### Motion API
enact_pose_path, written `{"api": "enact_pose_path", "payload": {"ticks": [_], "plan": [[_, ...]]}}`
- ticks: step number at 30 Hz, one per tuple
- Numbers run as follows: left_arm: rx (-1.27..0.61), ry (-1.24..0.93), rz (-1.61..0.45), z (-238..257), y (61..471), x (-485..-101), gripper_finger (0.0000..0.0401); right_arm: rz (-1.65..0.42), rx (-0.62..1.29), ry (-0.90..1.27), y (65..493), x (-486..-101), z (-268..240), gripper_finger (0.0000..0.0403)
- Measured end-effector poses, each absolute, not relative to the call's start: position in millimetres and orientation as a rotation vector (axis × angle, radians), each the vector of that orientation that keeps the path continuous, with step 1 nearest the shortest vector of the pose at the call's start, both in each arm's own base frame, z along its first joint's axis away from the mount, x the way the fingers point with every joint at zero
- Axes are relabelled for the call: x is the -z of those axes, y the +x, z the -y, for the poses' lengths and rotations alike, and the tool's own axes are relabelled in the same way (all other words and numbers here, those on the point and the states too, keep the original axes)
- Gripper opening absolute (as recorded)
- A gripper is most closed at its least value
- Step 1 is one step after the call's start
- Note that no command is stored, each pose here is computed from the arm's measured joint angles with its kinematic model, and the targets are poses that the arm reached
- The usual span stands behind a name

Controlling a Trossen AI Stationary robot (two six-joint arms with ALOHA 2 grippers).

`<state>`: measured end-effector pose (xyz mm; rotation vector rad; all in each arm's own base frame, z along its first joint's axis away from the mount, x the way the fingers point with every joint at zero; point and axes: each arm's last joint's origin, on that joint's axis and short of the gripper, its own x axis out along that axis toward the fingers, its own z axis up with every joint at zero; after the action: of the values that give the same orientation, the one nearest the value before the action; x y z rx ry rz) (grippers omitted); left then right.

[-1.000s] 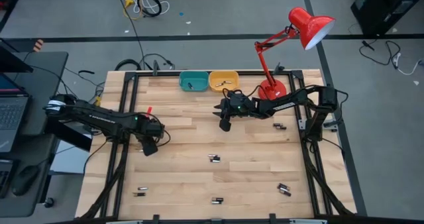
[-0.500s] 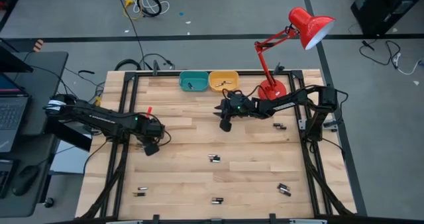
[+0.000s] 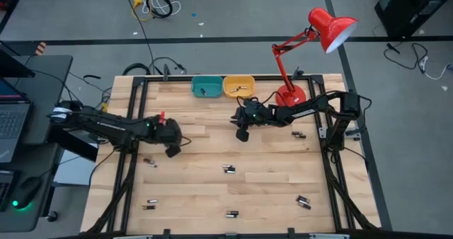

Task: Sort batteries
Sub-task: Put the white battery into the yellow bin

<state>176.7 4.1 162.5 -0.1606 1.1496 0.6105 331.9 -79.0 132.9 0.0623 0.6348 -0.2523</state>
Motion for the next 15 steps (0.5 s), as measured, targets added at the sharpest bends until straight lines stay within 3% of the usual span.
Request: {"api": "enact_pose_path", "payload": {"ticks": [10, 15], "plan": [[-0.575, -0.135, -0.650, -43.8, 220.8, -195.9, 0.0050, -0.709, 0.235, 0.087, 326.2, -126.5, 81.0, 0.0063], [-0.535, -0.138, -0.416, -60.9, 235.3, -212.4, 0.0050, -0.457, 0.130, 0.130, 321.3, -130.3, 87.2, 0.0064]]}}
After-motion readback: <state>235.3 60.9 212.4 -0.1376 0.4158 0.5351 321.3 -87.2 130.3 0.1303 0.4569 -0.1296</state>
